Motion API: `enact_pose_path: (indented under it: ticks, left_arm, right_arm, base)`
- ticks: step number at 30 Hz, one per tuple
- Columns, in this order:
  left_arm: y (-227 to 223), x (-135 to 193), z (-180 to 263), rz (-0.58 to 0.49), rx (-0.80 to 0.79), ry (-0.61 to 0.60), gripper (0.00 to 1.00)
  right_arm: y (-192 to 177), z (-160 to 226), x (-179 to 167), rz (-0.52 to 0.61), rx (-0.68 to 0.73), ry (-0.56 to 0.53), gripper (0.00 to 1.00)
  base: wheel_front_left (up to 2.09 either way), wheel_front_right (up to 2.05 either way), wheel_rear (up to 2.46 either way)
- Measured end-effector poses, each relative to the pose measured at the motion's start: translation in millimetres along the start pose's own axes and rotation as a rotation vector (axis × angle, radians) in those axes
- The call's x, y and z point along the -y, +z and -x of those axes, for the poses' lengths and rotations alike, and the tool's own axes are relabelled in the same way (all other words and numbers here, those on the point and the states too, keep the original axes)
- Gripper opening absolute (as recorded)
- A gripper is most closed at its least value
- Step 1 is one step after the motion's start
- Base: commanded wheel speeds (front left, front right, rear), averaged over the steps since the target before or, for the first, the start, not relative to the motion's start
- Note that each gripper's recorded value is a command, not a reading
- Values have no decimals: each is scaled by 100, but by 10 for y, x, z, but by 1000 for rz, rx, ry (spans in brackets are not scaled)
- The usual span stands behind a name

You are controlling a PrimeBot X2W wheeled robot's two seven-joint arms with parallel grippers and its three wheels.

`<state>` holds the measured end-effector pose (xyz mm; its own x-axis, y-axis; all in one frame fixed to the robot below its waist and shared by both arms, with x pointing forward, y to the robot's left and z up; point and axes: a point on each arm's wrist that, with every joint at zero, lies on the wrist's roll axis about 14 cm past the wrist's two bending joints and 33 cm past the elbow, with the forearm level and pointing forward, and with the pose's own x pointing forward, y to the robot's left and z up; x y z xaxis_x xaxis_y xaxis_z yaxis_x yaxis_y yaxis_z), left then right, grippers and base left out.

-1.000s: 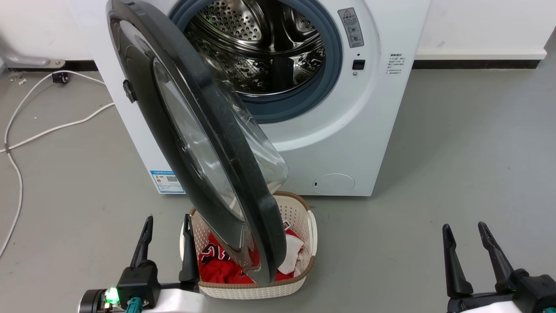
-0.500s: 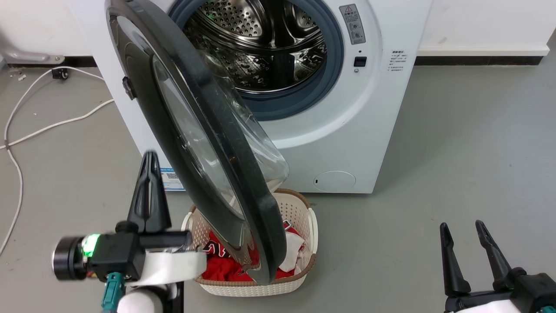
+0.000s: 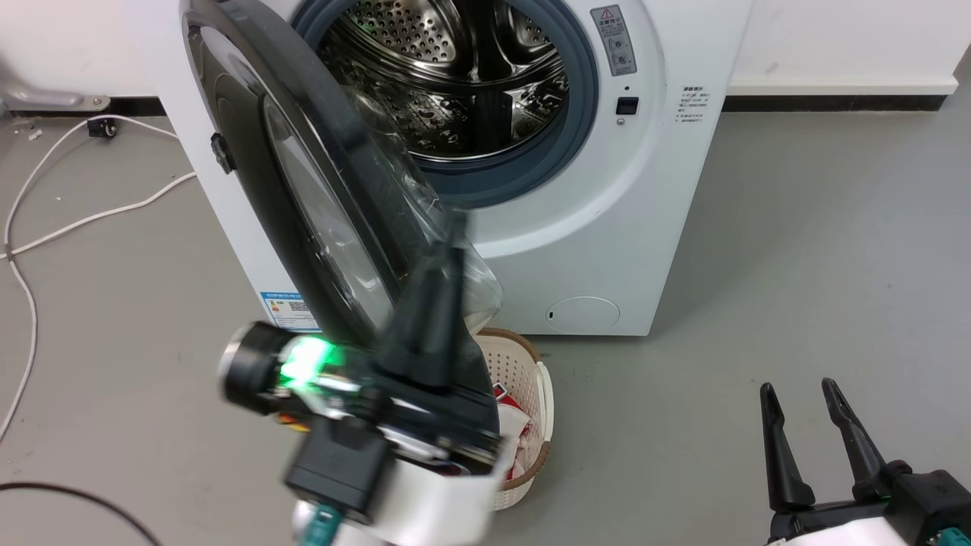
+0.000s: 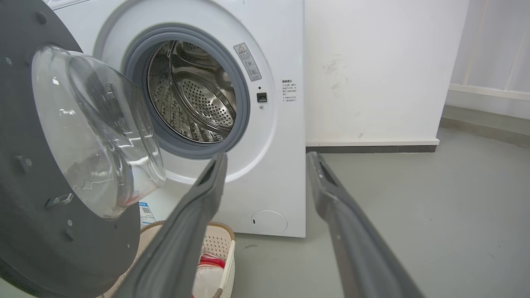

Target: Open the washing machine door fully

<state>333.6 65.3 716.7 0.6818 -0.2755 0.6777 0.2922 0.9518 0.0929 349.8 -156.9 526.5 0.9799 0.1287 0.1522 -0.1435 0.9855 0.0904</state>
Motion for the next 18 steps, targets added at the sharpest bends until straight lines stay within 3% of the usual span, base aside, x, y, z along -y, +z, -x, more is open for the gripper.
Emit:
enact_pose_path:
  ticks: [9, 18]
  left_arm:
    - [76, 699, -23, 126, 23, -202, 0]
    - [-38, 1041, 98, 191, -30, -296, 0]
  right_arm:
    - [19, 9, 6, 0, 6, -3, 100]
    - [10, 11, 11, 0, 3, -5, 100]
  base:
    - [0, 0, 0]
    - [0, 0, 0]
